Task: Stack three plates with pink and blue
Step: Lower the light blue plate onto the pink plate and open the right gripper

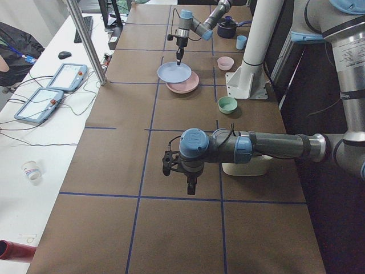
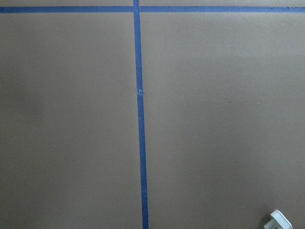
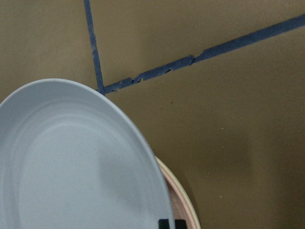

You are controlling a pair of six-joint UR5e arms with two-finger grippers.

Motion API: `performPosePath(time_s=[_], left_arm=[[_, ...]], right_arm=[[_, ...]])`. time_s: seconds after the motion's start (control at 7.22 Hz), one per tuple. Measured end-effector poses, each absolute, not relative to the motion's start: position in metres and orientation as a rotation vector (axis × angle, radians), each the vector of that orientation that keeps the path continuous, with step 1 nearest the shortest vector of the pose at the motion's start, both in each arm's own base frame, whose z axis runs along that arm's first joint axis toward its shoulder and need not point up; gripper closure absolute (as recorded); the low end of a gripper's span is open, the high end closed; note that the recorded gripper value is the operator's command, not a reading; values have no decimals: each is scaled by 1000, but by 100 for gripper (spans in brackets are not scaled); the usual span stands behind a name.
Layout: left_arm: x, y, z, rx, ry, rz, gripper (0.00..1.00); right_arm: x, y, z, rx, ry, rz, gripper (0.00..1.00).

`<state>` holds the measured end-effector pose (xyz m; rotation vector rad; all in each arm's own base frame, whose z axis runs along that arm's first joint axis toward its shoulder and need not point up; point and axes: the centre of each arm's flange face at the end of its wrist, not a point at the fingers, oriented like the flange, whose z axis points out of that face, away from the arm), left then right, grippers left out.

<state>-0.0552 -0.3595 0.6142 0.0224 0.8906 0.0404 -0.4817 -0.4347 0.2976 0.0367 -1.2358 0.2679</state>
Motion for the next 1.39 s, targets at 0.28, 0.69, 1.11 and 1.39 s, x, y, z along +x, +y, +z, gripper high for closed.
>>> performPosePath(time_s=[0.28,0.69,1.11,1.39], left_arm=[[-55,-360,614,23,891,41,0],[-55,-360,614,22,891,40,0],[-55,-360,616,17,891,38,0],[-55,-360,618,14,891,38,0]], right_arm=[[-486,-427,295,38,-1240,260,100],[-490,-416,293,36,-1244,247,100],[-492,-409,297,29,-1240,238,8],[-488,-401,299,-1,-1244,206,0]])
